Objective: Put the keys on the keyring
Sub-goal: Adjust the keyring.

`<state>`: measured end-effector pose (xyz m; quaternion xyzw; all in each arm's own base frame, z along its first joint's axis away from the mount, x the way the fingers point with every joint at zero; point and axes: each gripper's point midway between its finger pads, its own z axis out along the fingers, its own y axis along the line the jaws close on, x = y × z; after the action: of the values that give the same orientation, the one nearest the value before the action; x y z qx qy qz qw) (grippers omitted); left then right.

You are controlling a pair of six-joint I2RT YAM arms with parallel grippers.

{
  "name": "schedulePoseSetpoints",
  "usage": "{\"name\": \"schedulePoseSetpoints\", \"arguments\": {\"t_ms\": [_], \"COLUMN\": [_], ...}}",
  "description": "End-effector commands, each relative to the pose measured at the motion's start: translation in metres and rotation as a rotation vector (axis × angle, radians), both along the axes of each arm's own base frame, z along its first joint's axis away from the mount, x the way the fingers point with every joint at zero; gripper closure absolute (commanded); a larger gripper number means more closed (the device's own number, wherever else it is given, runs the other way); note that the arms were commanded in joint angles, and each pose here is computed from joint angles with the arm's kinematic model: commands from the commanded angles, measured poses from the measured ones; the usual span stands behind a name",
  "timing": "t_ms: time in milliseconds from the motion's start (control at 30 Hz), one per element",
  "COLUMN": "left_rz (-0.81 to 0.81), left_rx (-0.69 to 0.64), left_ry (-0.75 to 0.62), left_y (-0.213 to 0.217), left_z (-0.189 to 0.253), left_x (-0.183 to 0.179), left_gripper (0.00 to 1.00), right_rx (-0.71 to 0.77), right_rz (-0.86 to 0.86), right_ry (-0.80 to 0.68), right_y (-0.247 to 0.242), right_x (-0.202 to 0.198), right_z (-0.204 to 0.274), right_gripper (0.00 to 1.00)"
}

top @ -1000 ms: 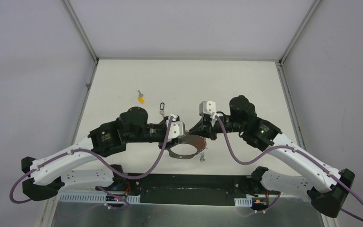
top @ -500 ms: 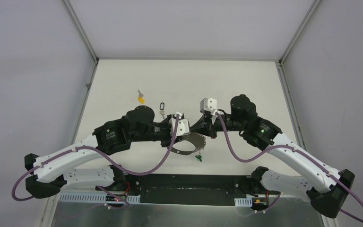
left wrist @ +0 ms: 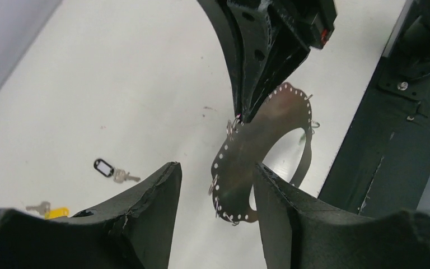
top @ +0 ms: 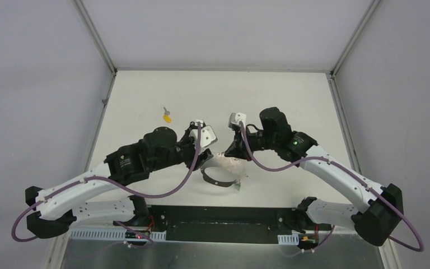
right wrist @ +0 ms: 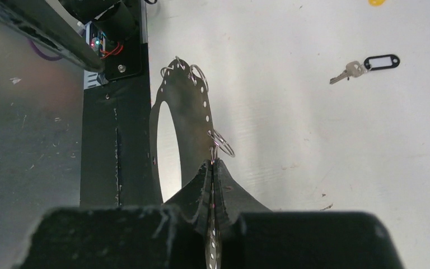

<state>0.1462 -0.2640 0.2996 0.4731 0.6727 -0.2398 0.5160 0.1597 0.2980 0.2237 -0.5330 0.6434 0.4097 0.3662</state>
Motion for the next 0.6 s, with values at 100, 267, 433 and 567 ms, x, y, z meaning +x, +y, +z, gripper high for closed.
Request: {"name": "schedulePoseSetpoints", "arguments": {"t_ms": [100,267,433,567], "left_rz": [0.131,0.102,0.016,-0.053], "left_rx": [-0.079,-0.126,-0.156,-0.146], "left_ry": [0.298,0.438,0.485,0.526], "left_y": [0.005,-0.003,-0.018,-0.022], "left_z": [-0.05,-0.068,-0.074,-0.085], "left_x": [0.023,0.027,0.02,0.007], "left_gripper": [0.5,0.49,0.5,0.54], "right_rx": [0.025,-0.01,-0.055,-0.066], "right_rz": [0.082,0.12,0.139,0.117], "right_ry": [0.017,-0.055,-0.096,-0.102], "right_y": [0.004,-0.002,-0.003,0.003], "right_x": [0.001,0.005,0.012,0.024], "right_z": [-0.003,-0.019,-0.028,-0.024], "right_gripper": [1.0,1.0,1.0,1.0]}}
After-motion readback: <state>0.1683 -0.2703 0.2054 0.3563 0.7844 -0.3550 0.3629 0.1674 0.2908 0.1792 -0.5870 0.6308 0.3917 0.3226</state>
